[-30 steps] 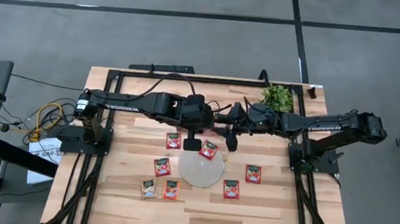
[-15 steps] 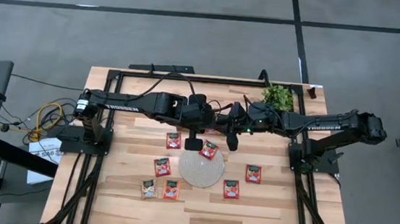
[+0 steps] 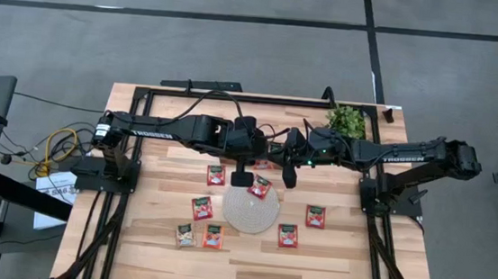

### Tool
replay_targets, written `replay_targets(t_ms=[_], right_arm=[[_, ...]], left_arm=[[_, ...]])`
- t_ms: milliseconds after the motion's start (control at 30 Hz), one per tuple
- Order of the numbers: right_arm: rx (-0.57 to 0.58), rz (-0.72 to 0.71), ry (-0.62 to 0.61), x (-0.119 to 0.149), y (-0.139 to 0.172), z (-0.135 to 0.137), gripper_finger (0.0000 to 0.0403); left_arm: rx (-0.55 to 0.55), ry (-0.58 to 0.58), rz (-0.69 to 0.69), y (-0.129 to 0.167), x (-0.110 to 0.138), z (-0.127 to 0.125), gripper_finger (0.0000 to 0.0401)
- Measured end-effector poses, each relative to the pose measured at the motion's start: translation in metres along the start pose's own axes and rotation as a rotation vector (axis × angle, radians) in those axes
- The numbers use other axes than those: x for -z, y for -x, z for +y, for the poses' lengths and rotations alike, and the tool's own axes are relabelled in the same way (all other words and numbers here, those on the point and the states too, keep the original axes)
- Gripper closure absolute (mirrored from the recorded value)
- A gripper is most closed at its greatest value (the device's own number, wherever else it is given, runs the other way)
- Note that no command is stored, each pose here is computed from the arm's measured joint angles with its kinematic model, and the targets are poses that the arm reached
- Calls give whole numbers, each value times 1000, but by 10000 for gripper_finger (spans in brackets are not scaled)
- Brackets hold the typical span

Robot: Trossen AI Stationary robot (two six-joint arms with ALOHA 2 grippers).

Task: Pick & Place Tea
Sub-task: Put the orange tea bag into the middle section of the wooden organizer

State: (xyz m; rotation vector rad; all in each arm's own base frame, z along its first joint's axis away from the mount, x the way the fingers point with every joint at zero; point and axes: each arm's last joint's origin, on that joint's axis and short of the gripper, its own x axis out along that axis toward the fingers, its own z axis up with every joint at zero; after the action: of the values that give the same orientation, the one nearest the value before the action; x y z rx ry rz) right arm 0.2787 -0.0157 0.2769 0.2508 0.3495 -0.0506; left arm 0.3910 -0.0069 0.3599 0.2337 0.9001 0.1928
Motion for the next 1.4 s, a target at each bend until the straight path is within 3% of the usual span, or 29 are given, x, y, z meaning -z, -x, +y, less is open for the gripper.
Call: replay_targets(t_ms=[1067,1200,1400], right_arm=[[31,-25,-2,-2,0,-1,403],[46,-28,-2,-2,0,-1,403],[55,-31,-2,-2,0,-1,403]], left_arm=[[-64,23,-2,-2,0,11,400],[-65,22,-3,-2,0,11,379],[-67,23,-10,-2,-1,12,309]])
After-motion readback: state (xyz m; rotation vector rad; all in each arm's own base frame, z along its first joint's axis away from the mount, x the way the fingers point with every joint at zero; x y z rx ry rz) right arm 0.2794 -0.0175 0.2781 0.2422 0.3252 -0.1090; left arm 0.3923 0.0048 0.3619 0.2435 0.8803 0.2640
